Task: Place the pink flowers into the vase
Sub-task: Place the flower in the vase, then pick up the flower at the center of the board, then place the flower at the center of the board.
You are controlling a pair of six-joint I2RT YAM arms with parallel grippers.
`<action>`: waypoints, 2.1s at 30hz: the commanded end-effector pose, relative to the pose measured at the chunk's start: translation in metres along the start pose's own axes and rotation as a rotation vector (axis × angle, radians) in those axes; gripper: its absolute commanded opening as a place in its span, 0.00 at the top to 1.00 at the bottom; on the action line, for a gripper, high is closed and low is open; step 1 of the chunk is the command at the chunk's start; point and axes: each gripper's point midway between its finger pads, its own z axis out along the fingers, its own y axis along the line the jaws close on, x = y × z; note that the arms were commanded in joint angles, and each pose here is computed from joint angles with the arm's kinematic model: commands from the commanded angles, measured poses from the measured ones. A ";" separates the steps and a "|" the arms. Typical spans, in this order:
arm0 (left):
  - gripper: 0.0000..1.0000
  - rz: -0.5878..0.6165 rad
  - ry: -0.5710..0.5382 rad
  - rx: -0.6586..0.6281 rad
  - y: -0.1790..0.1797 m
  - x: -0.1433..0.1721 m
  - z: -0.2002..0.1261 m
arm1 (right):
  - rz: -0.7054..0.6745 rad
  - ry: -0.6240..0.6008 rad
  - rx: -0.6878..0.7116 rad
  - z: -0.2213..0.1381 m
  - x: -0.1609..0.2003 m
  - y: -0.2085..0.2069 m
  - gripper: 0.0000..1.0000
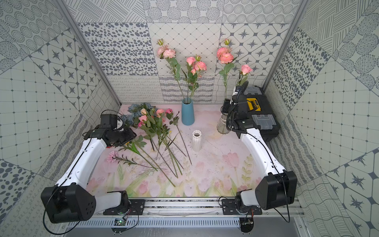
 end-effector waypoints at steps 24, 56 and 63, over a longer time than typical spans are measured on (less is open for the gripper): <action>0.54 -0.047 0.040 -0.160 -0.114 -0.016 0.130 | -0.032 0.204 -0.393 -0.090 0.073 0.103 0.48; 0.89 -0.205 0.048 -0.283 -0.092 -0.008 0.201 | -0.045 0.228 -0.389 -0.088 0.083 0.101 0.48; 0.99 -0.139 -0.040 -0.237 -0.117 -0.025 0.157 | -0.035 0.238 -0.398 -0.088 0.083 0.104 0.47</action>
